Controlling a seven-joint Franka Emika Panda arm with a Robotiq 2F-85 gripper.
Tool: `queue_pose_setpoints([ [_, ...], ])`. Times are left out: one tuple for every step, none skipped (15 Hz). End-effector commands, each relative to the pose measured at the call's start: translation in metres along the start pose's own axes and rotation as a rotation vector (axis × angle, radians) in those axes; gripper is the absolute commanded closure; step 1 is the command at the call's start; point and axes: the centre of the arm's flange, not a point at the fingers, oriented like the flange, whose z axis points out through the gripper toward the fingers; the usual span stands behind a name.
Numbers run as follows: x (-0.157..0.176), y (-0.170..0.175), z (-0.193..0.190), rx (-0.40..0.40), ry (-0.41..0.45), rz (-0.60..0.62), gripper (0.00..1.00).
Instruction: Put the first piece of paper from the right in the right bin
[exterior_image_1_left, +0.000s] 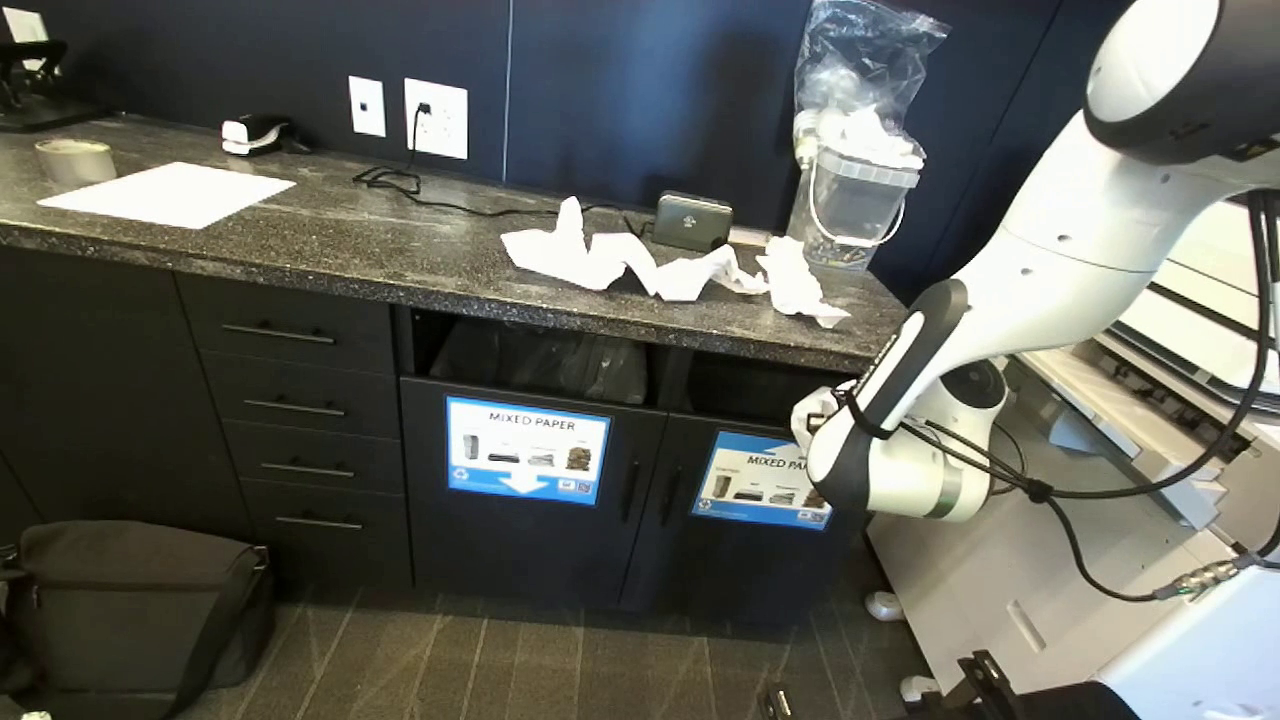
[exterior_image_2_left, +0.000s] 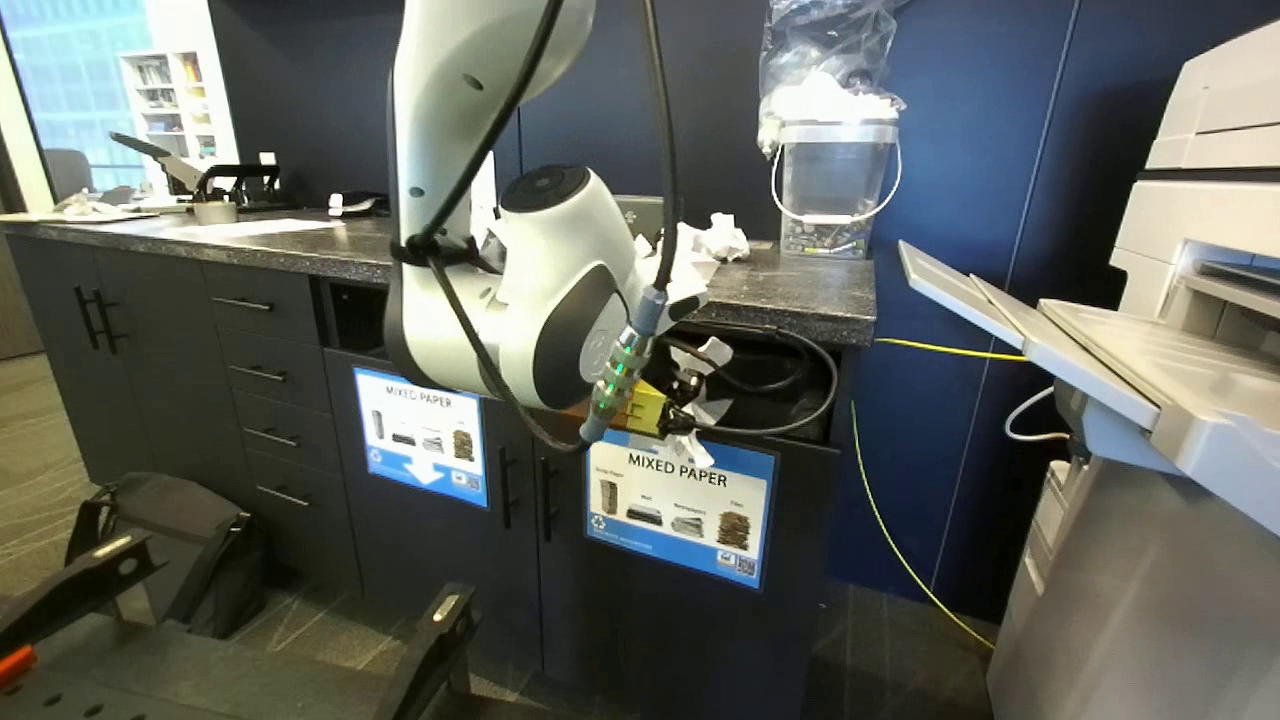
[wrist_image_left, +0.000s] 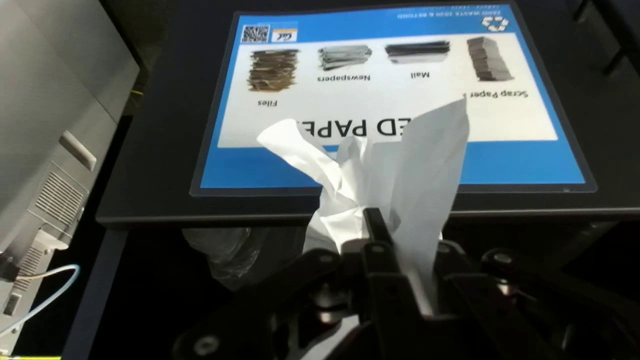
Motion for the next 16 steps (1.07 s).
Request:
queue_pose_setpoints([
  [0.021,-0.002,0.031,-0.047,0.1,0.013,0.88],
  [0.027,-0.002,0.038,-0.057,0.116,0.022,0.88],
  [0.032,-0.002,0.044,-0.062,0.129,0.025,0.88],
  [0.037,-0.002,0.051,-0.07,0.142,0.025,0.88],
  [0.041,-0.003,0.059,-0.075,0.156,0.028,0.88],
  [0.046,-0.003,0.067,-0.076,0.169,0.03,0.88],
  [0.051,-0.003,0.075,-0.08,0.181,0.033,0.88],
  [0.057,-0.003,0.081,-0.077,0.192,0.034,0.88],
  [0.063,-0.003,0.088,-0.077,0.206,0.038,0.88],
  [0.069,-0.003,0.094,-0.075,0.221,0.038,0.88],
  [0.075,-0.003,0.1,-0.072,0.235,0.042,0.88],
  [0.079,-0.002,0.105,-0.071,0.248,0.046,0.88],
  [0.083,-0.002,0.11,-0.071,0.26,0.046,0.88],
  [0.085,-0.002,0.115,-0.073,0.272,0.054,0.88],
  [0.085,-0.002,0.117,-0.073,0.28,0.058,0.88],
  [0.081,-0.001,0.123,-0.078,0.283,0.06,0.88],
])
